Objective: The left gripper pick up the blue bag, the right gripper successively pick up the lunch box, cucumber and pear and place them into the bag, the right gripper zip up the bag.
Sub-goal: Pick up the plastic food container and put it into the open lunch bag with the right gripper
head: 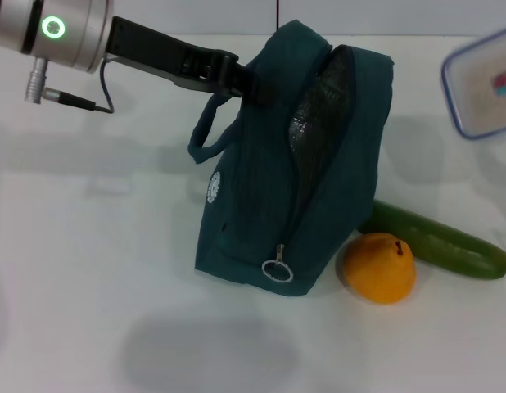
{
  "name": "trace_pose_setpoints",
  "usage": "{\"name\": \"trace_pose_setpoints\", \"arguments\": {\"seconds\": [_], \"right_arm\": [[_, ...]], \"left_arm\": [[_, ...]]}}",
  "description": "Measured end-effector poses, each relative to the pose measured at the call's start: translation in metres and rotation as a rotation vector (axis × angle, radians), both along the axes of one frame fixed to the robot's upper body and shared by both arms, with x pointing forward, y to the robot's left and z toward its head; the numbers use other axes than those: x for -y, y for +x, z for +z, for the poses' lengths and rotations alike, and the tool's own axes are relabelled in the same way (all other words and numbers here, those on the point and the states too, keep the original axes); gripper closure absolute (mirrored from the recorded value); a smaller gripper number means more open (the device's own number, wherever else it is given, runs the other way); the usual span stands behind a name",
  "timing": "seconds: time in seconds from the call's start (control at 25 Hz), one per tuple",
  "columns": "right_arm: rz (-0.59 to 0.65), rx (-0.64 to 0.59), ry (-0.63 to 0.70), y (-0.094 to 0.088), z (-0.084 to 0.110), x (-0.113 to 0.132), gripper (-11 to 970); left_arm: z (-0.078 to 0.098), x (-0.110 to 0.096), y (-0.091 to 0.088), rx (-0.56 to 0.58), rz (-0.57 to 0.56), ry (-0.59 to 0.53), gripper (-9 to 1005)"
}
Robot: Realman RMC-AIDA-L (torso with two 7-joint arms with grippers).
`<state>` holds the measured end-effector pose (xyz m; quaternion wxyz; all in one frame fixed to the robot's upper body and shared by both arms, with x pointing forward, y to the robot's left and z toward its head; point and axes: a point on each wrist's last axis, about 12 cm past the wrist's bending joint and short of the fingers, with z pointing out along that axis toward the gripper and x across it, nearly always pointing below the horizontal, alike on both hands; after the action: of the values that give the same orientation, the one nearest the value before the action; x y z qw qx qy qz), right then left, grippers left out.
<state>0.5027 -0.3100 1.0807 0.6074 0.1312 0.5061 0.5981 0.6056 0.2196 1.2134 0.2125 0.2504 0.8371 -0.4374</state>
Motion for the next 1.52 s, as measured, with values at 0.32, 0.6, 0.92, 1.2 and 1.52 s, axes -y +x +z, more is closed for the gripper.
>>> {"name": "trace_pose_setpoints", "arguments": {"seconds": [0.32, 0.6, 0.92, 1.2, 1.52], "right_arm": [[0.041, 0.119, 0.024, 0.015, 0.021, -0.009, 867], [0.060, 0.189, 0.040, 0.021, 0.033, -0.014, 866], [0.097, 0.244, 0.048, 0.030, 0.044, -0.024, 866], [0.138, 0.268, 0.056, 0.036, 0.050, -0.034, 865], [0.203, 0.305, 0.062, 0.043, 0.059, -0.049, 865]], "left_arm": [[0.000, 0.006, 0.000, 0.000, -0.009, -0.002, 950], [-0.001, 0.008, 0.000, -0.003, -0.009, -0.003, 950], [-0.002, 0.013, -0.001, -0.006, -0.019, -0.009, 950], [-0.002, 0.016, -0.001, -0.004, -0.023, -0.012, 949], [-0.001, 0.020, 0.001, 0.004, -0.026, -0.015, 949]]}}
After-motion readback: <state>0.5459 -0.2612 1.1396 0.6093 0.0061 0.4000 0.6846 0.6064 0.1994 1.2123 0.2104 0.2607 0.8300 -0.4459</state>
